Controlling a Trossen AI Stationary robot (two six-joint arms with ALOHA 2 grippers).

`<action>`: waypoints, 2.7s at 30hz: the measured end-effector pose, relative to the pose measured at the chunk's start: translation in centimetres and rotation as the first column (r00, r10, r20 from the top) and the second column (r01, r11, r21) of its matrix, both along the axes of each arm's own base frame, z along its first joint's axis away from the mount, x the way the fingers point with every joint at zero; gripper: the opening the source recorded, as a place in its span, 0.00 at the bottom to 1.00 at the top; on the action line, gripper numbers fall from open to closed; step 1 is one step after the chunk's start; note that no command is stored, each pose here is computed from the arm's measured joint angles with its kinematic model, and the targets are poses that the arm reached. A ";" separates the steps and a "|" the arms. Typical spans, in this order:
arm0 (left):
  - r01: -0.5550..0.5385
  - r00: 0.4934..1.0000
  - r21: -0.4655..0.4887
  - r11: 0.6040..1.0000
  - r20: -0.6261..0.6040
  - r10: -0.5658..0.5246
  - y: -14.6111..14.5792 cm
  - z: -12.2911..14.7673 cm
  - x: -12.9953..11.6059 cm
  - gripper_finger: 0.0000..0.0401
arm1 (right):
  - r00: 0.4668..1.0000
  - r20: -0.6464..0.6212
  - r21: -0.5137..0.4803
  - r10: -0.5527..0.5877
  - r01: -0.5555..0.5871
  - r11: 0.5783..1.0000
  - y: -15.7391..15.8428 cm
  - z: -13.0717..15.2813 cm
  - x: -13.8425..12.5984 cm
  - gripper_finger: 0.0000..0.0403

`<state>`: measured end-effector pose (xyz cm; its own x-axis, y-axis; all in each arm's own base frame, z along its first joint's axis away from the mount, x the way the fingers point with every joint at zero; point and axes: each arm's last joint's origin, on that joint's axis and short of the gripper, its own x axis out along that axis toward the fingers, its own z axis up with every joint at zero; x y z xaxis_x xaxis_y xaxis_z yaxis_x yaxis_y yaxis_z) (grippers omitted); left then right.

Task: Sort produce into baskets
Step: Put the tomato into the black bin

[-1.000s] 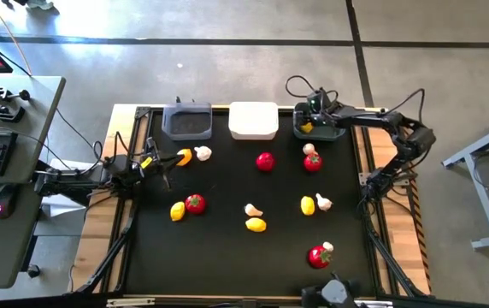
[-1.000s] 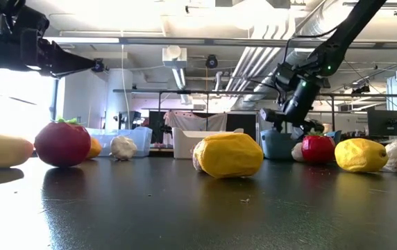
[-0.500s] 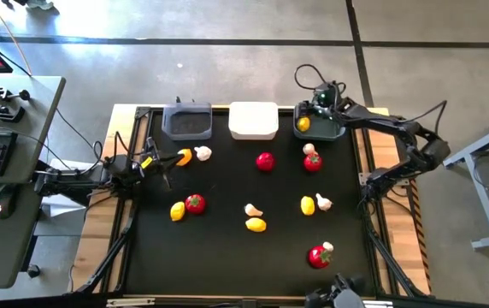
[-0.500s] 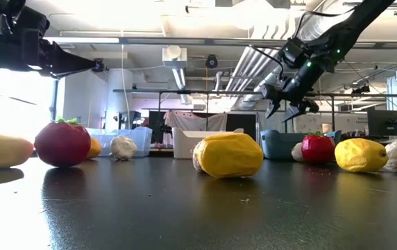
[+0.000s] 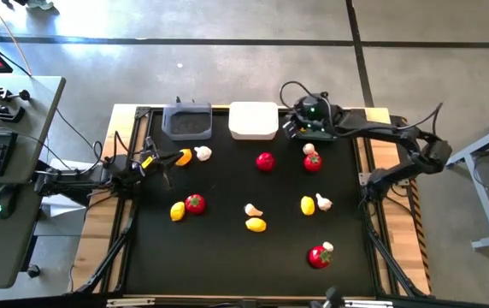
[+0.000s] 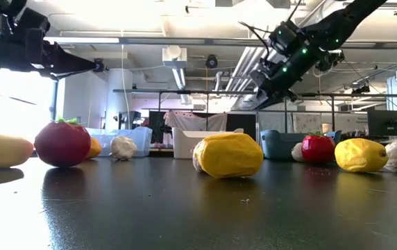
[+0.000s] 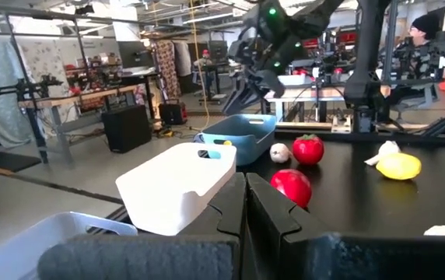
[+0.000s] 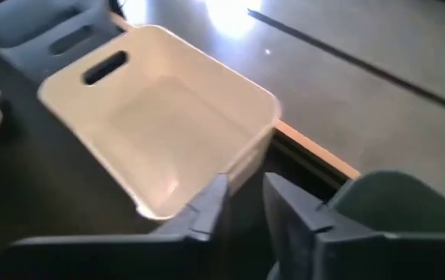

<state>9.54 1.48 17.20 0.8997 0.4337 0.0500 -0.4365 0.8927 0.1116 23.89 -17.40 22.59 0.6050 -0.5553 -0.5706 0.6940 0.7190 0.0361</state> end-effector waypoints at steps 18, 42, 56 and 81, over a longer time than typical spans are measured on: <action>0.015 1.000 -0.006 1.000 0.001 -0.015 0.0 0.0 0.0 0.00 | 0.915 0.274 -0.250 0.297 -0.231 0.940 7.4 -2.8 2.2 0.00; 0.015 1.000 -0.009 1.000 0.002 -0.015 0.0 0.0 0.0 0.00 | 0.912 0.226 -0.051 0.344 -0.341 0.939 12.6 -1.1 -1.4 0.01; 0.047 0.999 -0.051 0.998 -0.021 -0.048 -0.1 -0.3 0.3 0.00 | 0.986 -0.062 0.055 0.156 -0.152 0.987 15.2 -3.3 -3.8 0.42; 0.039 0.996 -0.053 0.998 -0.074 -0.043 -0.1 -0.8 0.8 0.00 | 0.943 -0.297 0.113 -0.151 0.191 0.975 12.8 -5.1 -6.7 0.75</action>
